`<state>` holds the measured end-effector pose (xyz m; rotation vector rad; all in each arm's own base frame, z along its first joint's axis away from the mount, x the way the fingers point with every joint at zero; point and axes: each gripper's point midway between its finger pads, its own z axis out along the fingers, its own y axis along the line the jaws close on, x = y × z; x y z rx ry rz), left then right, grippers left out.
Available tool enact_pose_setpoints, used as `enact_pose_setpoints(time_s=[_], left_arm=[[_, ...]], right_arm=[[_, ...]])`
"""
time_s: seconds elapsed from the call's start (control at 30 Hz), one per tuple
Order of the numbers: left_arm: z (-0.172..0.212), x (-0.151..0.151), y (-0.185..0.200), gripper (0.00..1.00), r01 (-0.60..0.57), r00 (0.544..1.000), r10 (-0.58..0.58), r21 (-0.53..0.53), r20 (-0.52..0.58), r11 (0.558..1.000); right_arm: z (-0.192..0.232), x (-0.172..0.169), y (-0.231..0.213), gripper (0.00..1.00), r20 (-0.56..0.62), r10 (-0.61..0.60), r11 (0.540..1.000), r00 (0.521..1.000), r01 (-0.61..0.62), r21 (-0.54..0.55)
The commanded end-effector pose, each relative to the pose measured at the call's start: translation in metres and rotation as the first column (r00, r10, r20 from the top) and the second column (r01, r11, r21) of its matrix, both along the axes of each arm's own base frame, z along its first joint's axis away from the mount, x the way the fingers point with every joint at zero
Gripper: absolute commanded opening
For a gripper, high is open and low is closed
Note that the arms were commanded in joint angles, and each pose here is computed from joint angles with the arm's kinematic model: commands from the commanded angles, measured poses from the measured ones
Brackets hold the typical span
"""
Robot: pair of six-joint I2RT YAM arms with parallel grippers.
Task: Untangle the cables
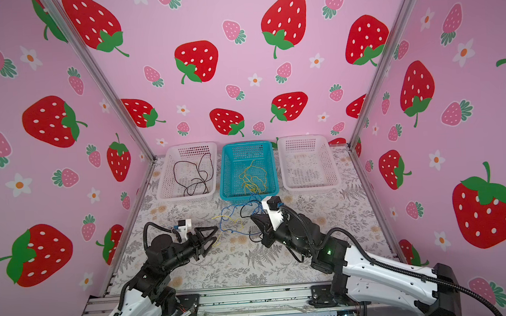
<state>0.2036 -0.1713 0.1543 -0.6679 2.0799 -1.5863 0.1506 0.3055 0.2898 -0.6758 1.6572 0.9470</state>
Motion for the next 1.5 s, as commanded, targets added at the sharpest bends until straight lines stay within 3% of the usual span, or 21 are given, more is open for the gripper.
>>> enact_pose_setpoints(time_s=[0.0,0.57,0.83,1.03,1.47], left_arm=[[0.005,0.001,-0.003,0.63,-0.004,1.000,0.005,-0.030,0.018,1.000],[-0.004,-0.005,-0.003,0.28,-0.001,1.000,0.001,-0.027,0.001,1.000],[-0.004,-0.008,-0.006,0.28,0.018,1.000,-0.018,-0.039,-0.006,0.999],[0.002,-0.009,-0.006,0.41,0.013,1.000,-0.014,-0.064,-0.007,0.998],[0.012,-0.020,-0.014,0.39,0.044,0.999,-0.041,-0.104,0.028,0.994]], right_arm=[[0.008,0.000,0.000,0.00,0.008,-0.008,0.999,1.000,0.008,0.042],[0.004,0.002,0.000,0.00,0.002,-0.016,0.999,1.000,0.016,0.038],[0.005,0.002,-0.003,0.00,0.007,-0.027,0.999,1.000,0.027,0.044],[0.000,0.002,-0.002,0.00,-0.002,-0.023,0.998,1.000,0.023,0.055],[-0.004,0.004,-0.002,0.00,-0.001,-0.033,0.998,0.999,0.033,0.050]])
